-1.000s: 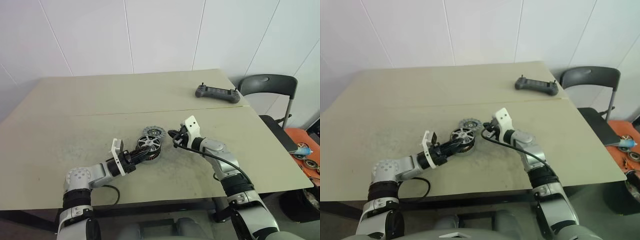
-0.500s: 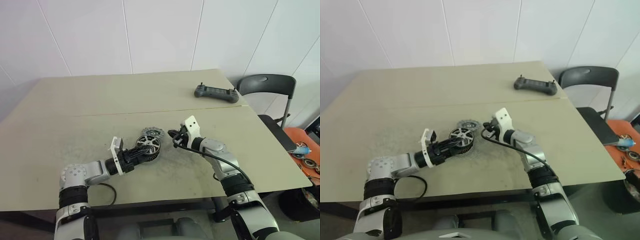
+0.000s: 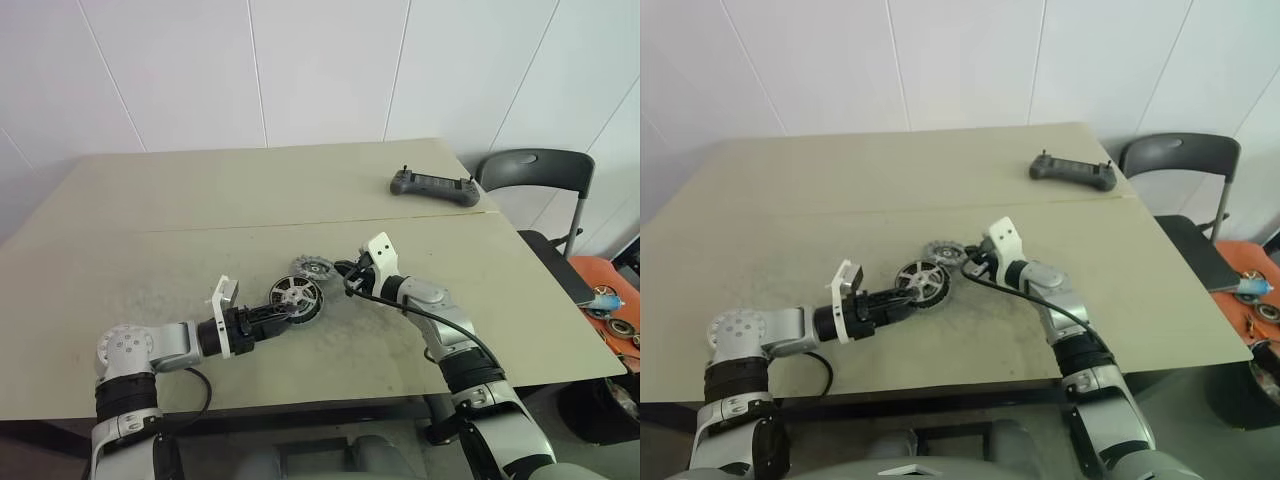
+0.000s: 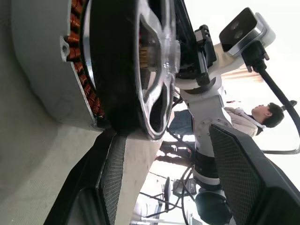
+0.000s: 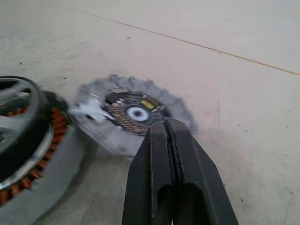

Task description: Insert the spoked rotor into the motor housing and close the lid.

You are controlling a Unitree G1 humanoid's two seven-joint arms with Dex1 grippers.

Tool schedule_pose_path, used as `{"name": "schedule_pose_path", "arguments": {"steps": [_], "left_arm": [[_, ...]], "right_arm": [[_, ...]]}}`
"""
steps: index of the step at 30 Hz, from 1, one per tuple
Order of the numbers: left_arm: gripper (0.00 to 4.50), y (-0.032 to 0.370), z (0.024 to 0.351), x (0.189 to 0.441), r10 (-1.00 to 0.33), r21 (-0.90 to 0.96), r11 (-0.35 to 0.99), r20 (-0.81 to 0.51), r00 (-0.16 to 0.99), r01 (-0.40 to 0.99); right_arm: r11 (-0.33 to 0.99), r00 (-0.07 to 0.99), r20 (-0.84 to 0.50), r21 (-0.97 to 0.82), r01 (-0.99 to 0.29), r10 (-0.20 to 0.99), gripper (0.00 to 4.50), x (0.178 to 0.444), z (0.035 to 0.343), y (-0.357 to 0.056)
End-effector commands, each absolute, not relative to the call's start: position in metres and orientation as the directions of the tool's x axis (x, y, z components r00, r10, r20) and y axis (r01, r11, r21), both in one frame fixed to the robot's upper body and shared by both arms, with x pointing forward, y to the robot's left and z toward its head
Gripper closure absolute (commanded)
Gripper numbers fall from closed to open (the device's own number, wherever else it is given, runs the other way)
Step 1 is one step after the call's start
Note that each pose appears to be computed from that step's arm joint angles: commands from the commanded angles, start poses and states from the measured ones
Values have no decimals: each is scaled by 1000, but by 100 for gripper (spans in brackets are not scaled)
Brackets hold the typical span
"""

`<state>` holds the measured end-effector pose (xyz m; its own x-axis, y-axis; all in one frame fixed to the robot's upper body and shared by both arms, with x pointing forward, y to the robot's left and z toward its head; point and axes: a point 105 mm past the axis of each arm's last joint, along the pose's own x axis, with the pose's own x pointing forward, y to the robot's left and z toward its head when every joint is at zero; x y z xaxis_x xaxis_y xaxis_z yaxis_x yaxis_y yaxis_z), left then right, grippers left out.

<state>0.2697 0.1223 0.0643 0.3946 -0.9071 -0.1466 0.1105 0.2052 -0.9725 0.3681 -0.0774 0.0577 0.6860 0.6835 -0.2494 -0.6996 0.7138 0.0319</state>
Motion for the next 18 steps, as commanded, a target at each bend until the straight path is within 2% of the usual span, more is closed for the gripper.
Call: {"name": "schedule_pose_path", "arguments": {"steps": [1,7,11,16,18], "left_arm": [[148,121,79,276,-901,-972,169,-85,425,165],[148,112,70,273,-893,-981,147,-75,444,129],[148,116,61,269,-886,-952,260,-167,433,164],[148,109,61,255,-914,-883,315,-184,363,347],[148,109,55,247,-915,-818,369,-238,325,442]], "right_arm": [[711,695,-204,2,-704,689,450,372,72,-74],[711,696,-204,0,-703,688,450,373,72,-75],[711,695,-206,0,-703,688,450,373,71,-75],[710,694,-207,3,-704,690,450,372,70,-74],[710,695,-207,3,-704,689,450,372,70,-74]]}}
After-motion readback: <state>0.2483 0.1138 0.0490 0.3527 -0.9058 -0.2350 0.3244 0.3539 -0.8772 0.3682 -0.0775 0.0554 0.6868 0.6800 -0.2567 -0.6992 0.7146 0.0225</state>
